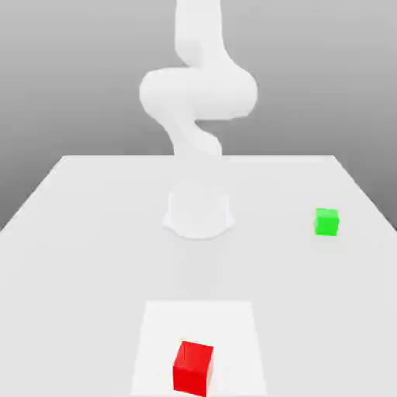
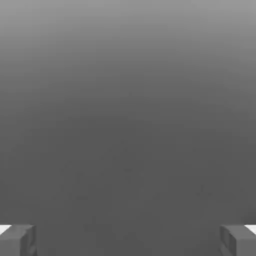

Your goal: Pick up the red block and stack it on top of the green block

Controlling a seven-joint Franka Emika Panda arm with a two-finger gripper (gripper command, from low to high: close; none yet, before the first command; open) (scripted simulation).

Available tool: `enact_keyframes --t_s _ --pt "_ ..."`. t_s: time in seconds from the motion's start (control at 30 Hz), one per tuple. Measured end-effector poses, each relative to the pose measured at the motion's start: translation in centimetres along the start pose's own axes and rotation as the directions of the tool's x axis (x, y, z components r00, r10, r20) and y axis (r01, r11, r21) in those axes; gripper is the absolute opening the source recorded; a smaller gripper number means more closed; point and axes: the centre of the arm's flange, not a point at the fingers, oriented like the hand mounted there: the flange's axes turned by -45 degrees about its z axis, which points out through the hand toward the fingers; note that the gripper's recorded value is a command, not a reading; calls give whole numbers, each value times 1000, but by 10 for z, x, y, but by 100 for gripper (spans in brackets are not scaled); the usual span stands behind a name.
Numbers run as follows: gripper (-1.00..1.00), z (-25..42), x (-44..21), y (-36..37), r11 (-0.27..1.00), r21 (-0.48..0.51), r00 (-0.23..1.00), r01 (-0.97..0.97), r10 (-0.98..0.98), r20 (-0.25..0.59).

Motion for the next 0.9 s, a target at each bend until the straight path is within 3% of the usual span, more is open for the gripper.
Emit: enact_keyframes --t_s 0.37,0.8,0.9 --pt "0 214 -55 4 995 -68 945 -73 91 313" --pt "0 398 -223 10 978 -145 751 -148 206 627" --pt "0 428 -253 10 977 -151 734 -153 214 644"
